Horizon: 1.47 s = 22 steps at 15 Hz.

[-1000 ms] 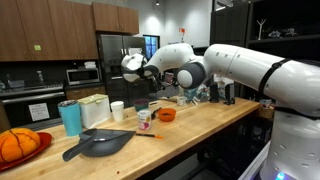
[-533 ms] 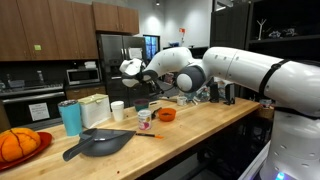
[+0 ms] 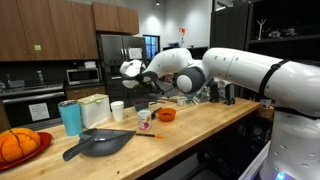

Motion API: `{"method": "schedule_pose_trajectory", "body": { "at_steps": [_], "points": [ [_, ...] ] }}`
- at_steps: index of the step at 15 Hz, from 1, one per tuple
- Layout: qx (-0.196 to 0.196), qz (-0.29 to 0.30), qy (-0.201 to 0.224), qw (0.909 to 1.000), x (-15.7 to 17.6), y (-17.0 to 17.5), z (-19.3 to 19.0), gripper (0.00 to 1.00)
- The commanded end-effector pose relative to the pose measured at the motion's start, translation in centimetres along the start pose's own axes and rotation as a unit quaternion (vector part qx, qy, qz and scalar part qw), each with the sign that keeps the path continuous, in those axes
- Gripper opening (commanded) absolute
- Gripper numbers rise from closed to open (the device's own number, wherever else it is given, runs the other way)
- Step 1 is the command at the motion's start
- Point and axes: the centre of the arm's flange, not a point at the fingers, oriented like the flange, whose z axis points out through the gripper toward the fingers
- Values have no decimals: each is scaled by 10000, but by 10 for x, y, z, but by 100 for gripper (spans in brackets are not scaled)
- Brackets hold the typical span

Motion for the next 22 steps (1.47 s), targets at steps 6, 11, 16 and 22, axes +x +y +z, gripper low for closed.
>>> {"method": "schedule_pose_trajectory", "body": {
  "at_steps": [6, 11, 16, 22],
  "points": [
    [137, -39, -174, 9997, 33, 40, -33, 84],
    [754, -122, 27, 9971, 11, 18, -33, 100],
    [2067, -558, 170, 9767, -58, -45, -12, 100],
    [2225, -458, 1454, 9629, -133, -64, -62, 100]
  ]
}}
